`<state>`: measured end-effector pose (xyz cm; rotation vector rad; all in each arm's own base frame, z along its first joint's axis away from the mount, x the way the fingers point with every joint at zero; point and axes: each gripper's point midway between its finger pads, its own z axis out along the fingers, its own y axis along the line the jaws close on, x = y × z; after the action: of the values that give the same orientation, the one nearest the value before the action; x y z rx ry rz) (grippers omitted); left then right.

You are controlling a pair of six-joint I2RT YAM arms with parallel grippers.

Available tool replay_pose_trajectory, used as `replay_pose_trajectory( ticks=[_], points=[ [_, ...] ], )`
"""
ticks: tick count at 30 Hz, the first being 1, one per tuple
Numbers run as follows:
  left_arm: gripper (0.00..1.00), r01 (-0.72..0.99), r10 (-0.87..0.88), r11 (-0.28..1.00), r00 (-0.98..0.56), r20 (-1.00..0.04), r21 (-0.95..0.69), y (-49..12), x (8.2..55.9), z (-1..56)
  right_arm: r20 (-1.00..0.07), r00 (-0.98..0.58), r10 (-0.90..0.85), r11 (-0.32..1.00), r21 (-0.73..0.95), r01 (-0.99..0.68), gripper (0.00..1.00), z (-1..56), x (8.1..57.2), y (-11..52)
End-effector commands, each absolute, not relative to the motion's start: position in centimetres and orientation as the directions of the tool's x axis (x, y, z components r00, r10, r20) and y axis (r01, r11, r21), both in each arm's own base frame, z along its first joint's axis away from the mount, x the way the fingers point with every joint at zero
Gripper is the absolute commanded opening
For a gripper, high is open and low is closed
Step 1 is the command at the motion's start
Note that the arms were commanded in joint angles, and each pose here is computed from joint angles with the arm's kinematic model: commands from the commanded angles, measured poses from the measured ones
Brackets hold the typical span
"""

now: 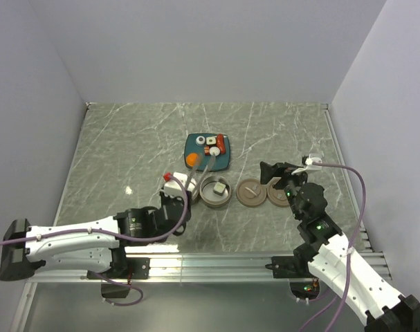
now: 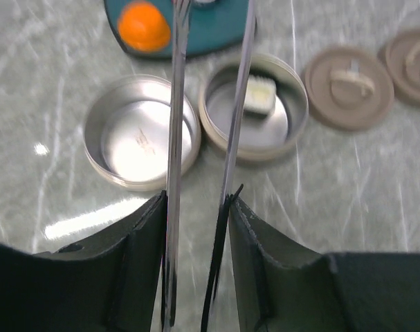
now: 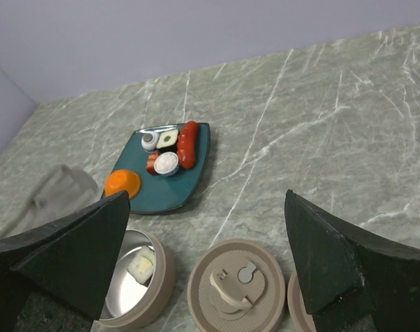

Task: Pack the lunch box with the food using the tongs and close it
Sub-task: Place the food into the lunch box, then pick up the food using the clamp

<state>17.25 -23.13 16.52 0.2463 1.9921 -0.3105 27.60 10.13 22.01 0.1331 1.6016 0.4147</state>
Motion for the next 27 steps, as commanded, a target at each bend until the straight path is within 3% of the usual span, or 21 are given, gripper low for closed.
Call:
replay_pose_trajectory(
  ticks=[1,13,27],
  points=[
    [0.45,0.288,-0.069,0.942,-0.335,-0.940,-0.172,-22.8,20.4,20.6,-0.935,-0.011,0.354,0.917,0.349,-0.193,0.99,25.2,28.2,10.4],
    [0.42,0.222,-0.024,0.969,-0.340,-0.940,-0.105,-21.6,29.6,18.5,-0.938,-0.001,0.346,0.923,0.341,-0.178,0.99,25.2,28.5,10.1],
    [0.43,0.282,0.017,0.953,-0.401,-0.916,-0.106,-22.5,33.0,15.4,-0.940,-0.001,0.340,0.929,0.336,-0.155,0.99,24.8,28.6,9.8]
  ],
)
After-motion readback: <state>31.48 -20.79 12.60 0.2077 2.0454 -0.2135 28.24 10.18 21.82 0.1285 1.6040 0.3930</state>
